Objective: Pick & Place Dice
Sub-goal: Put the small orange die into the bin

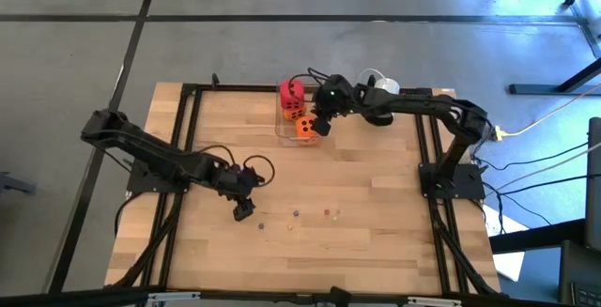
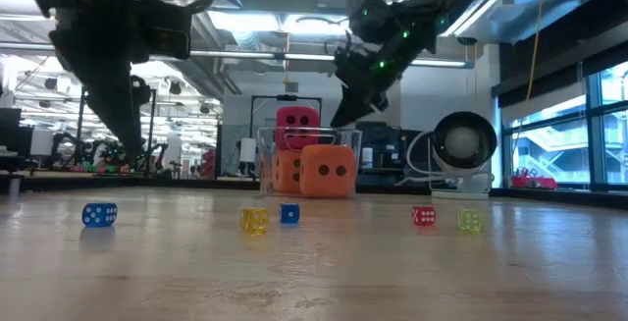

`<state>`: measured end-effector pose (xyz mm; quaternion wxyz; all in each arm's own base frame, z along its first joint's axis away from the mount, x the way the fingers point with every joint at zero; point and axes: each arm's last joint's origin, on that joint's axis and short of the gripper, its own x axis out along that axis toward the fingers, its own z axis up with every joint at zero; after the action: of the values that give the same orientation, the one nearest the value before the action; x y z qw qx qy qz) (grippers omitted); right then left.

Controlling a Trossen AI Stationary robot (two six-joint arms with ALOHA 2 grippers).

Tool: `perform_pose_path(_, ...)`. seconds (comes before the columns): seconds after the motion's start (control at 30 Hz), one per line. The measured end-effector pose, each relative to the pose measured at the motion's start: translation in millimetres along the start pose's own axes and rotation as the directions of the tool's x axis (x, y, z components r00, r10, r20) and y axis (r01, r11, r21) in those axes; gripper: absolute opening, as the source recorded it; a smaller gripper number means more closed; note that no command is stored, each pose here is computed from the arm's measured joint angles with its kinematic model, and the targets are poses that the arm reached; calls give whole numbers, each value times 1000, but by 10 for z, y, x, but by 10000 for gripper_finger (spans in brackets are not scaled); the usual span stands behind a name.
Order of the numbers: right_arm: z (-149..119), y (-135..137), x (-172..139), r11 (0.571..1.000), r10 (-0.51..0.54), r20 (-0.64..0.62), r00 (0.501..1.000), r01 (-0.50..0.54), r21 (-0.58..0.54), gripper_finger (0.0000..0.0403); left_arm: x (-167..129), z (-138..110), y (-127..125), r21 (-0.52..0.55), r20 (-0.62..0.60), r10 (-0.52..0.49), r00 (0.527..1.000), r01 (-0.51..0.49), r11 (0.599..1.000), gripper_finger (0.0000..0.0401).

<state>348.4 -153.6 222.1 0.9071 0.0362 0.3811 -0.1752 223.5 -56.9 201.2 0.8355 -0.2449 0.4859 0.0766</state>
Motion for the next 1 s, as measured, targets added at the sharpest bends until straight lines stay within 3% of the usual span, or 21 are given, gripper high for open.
perform_pose_path(0.2,-72,-180,142,995,36,-11,999,-35,97,67,200,-24,-97,35,9,14,1000,-15,999,269)
perform_pose_path(0.47,-150,-176,272,994,67,-49,997,-62,94,67,407,-129,-139,74,-62,59,996,-54,996,269)
perform_pose_path(0.67,-103,-94,203,996,84,-31,996,-83,34,68,433,-164,-162,87,-74,62,995,-55,995,269)
perform_pose_path(0.9,-61,119,155,983,181,-18,983,-181,-22,68,432,-168,-167,92,-73,62,995,-55,994,269)
perform_pose_path(1.0,-87,187,189,988,135,-44,990,-138,-74,68,432,-165,-163,94,-59,75,995,-70,993,269)
